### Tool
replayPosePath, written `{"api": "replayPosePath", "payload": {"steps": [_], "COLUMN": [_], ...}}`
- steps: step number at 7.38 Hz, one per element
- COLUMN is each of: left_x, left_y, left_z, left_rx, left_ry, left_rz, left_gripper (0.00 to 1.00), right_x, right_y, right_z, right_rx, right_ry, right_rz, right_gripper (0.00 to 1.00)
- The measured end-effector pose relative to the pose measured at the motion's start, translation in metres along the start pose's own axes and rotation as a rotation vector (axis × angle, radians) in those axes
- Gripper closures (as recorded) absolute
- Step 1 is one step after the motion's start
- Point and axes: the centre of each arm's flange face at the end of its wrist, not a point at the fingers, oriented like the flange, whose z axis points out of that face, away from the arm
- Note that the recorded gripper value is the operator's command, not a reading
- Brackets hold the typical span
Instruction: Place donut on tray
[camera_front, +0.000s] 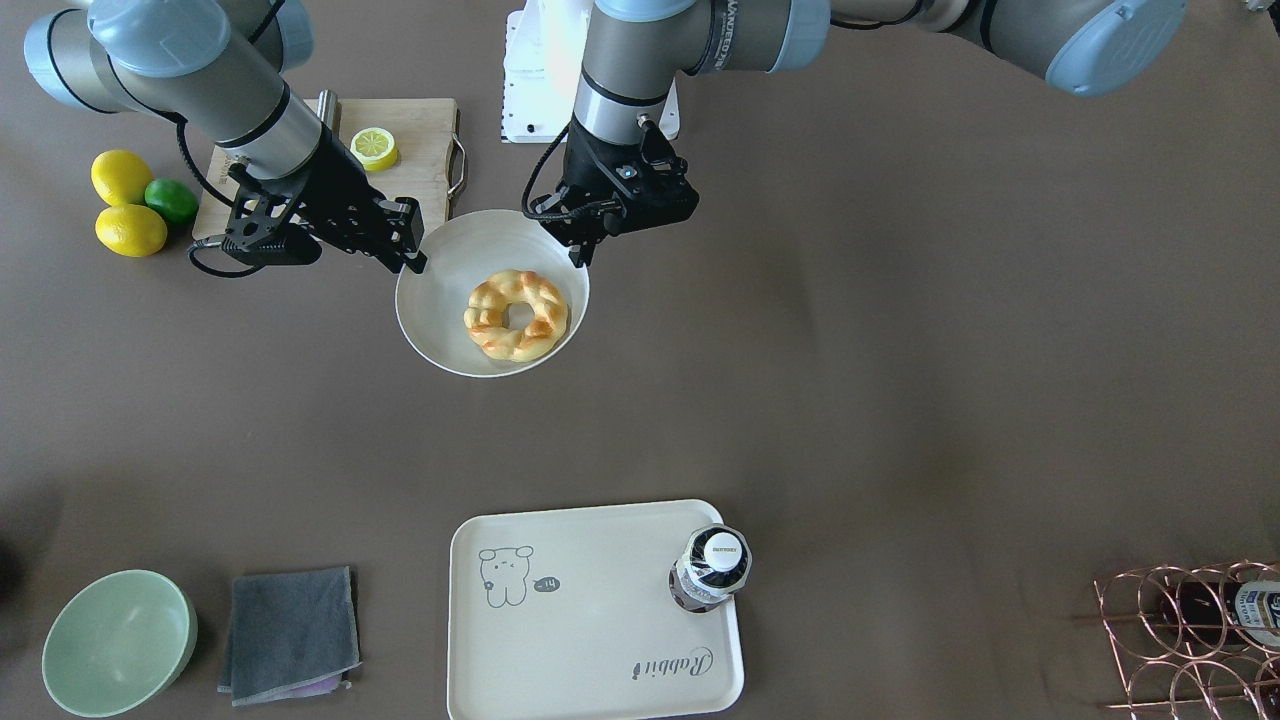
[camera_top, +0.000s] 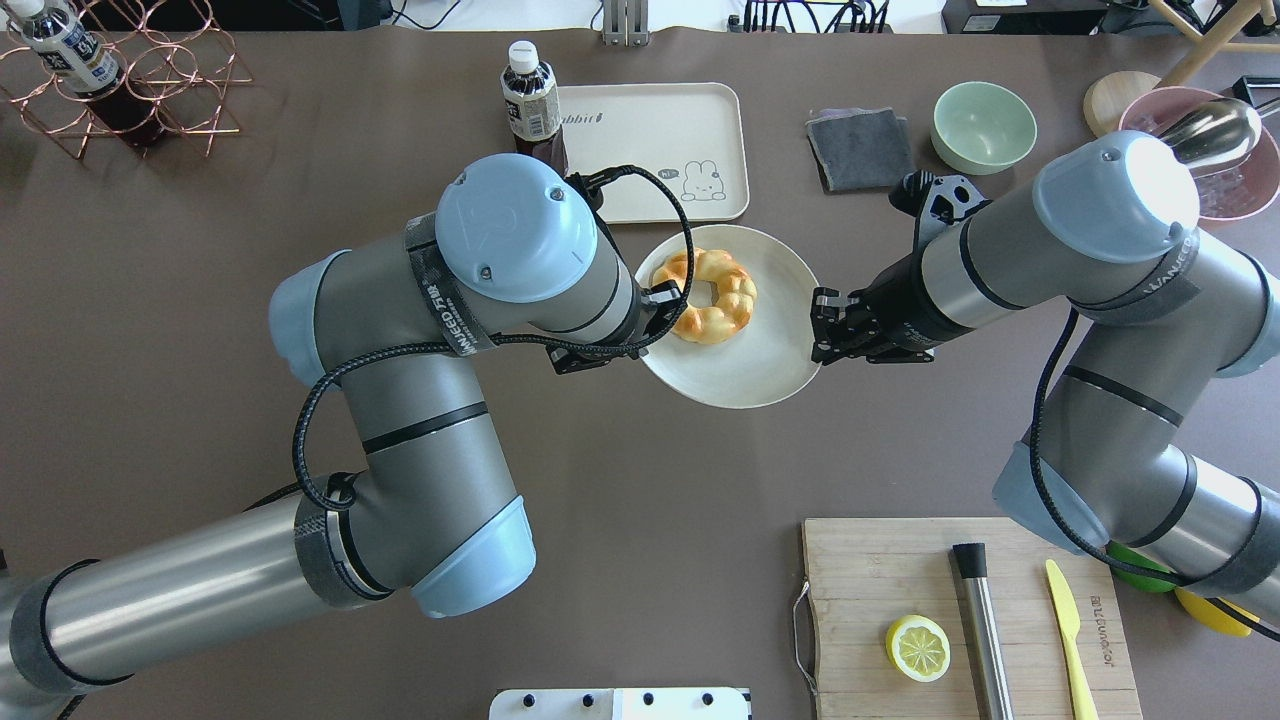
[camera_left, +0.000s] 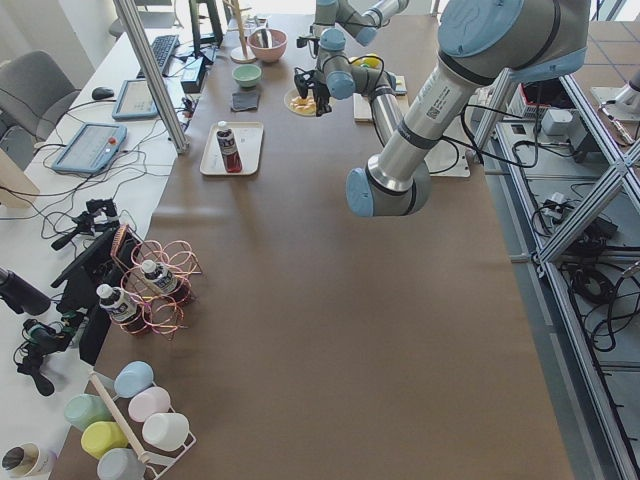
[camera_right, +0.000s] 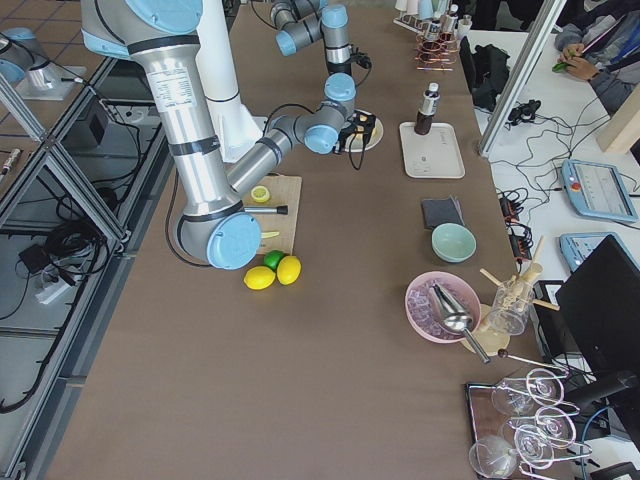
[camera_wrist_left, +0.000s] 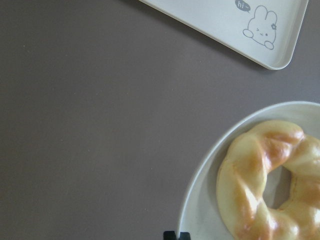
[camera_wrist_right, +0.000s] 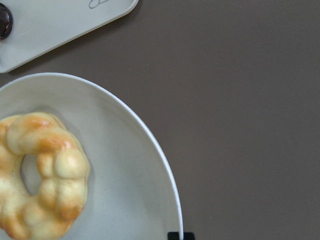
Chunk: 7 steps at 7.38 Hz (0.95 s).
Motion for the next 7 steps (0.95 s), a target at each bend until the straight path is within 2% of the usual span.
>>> {"api": "replayPosePath", "payload": {"steps": [1, 2, 3, 7], "left_x": [0.0002, 0.0005, 0.0009, -0.0015], "left_y": [0.0002, 0.0005, 0.0007, -0.0031], "left_z": [-0.001, -0.0019, -0.0026, -0.0023], "left_rx": [0.0, -0.001, -0.002, 0.003], "left_ry": [0.002, 0.005, 0.007, 0.011], "left_rz": [0.001, 0.001, 0.001, -0.001], "left_gripper": [1.0, 0.57, 0.03, 0.02], "right_x": [-0.0006, -0.0016, -0.0021, -0.0035], "right_y": [0.0005, 0.0017, 0.0026, 0.0008], "right_z": [-0.001, -0.0029, -0.004, -0.006], "right_rx": [0.0, -0.001, -0.004, -0.01], "right_ry": [-0.002, -0.005, -0.008, -0.013], "right_rz": [-0.001, -0.003, -0.004, 0.011], "right_gripper": [1.0, 1.0, 1.0, 1.0]}}
